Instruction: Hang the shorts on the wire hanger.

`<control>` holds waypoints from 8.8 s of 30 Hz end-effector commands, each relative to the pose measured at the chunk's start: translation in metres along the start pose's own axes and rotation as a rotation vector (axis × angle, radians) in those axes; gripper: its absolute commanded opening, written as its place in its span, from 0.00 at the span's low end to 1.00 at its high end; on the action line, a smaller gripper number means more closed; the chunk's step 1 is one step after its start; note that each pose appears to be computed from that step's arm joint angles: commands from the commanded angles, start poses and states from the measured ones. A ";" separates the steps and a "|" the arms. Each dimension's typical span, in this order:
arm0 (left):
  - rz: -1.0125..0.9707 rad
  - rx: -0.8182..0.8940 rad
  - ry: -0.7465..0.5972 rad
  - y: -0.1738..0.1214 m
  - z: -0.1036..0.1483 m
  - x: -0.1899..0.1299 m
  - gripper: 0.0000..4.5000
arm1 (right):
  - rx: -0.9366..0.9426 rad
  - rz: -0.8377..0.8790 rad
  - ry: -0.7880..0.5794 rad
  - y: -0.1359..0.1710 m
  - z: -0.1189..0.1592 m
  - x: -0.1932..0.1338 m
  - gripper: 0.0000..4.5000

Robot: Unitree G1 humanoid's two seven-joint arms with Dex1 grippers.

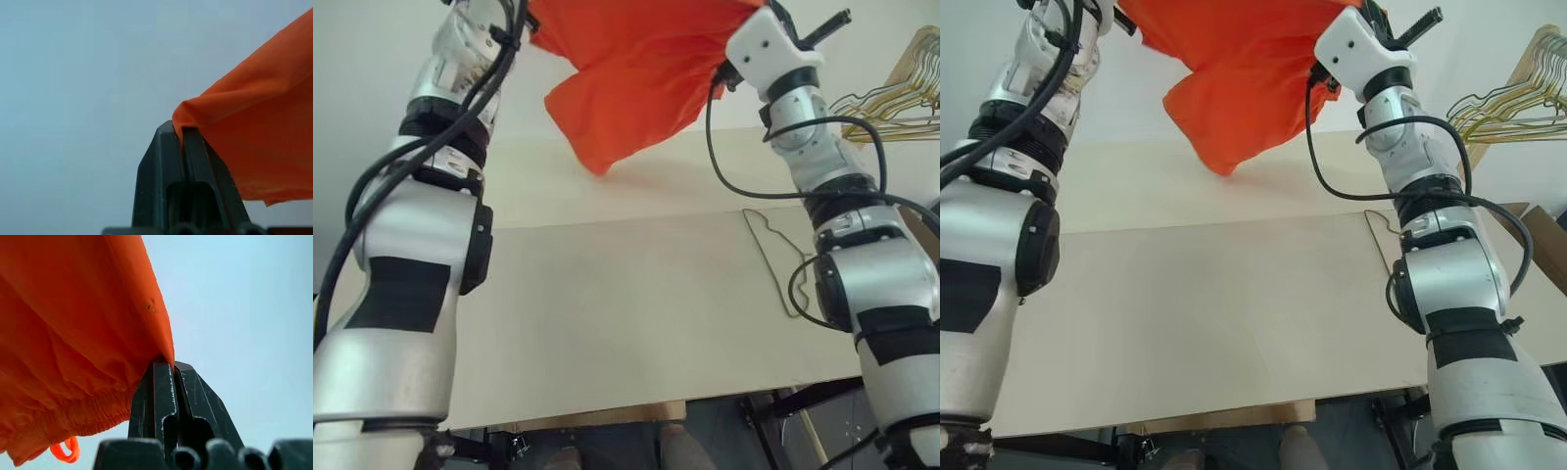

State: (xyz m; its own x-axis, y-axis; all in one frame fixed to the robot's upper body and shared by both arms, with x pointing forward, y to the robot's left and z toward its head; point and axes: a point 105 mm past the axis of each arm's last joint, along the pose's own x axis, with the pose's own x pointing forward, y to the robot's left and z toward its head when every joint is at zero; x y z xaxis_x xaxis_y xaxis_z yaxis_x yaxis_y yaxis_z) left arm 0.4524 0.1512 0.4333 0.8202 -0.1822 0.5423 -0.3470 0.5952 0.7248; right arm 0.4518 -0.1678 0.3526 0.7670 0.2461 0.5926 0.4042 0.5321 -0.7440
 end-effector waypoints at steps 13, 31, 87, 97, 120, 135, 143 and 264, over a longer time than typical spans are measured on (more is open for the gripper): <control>-1.157 -0.243 -0.134 -0.137 -0.046 -0.228 0.00 | -0.136 0.715 -0.179 0.117 -0.052 -0.162 0.01; -1.839 -0.202 -0.047 -0.130 -0.022 -0.377 0.00 | -0.245 1.053 -0.386 0.141 -0.047 -0.247 0.01; -1.220 -0.876 -0.198 -0.135 0.035 -0.240 0.73 | 0.835 0.575 1.581 0.085 -0.140 -0.301 0.50; -1.206 -0.884 -0.229 -0.130 0.042 -0.236 0.73 | 0.811 0.474 1.636 0.082 -0.140 -0.306 0.00; -1.039 -0.910 -0.154 -0.109 0.009 -0.153 1.00 | -0.276 0.393 -0.052 -0.005 -0.002 -0.175 0.00; -1.425 -0.697 -0.047 -0.179 -0.021 -0.180 1.00 | -0.239 0.385 -0.206 -0.012 0.025 -0.155 0.00; -1.447 -0.743 -0.042 -0.197 -0.016 -0.180 0.73 | -0.232 0.386 -0.216 -0.013 0.031 -0.155 0.00; -1.423 -0.624 -0.102 -0.136 -0.036 -0.252 0.99 | 1.509 1.199 1.393 0.045 -0.071 -0.313 0.00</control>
State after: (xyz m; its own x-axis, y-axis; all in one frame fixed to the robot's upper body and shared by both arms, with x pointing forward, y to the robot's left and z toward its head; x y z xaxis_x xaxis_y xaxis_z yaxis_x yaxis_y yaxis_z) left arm 0.3098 0.1423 0.1681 0.2359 -0.8863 -0.3985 0.9381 0.1007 0.3313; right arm 0.2611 -0.2845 0.1008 0.3037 0.6084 -0.7332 -0.2404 0.7936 0.5589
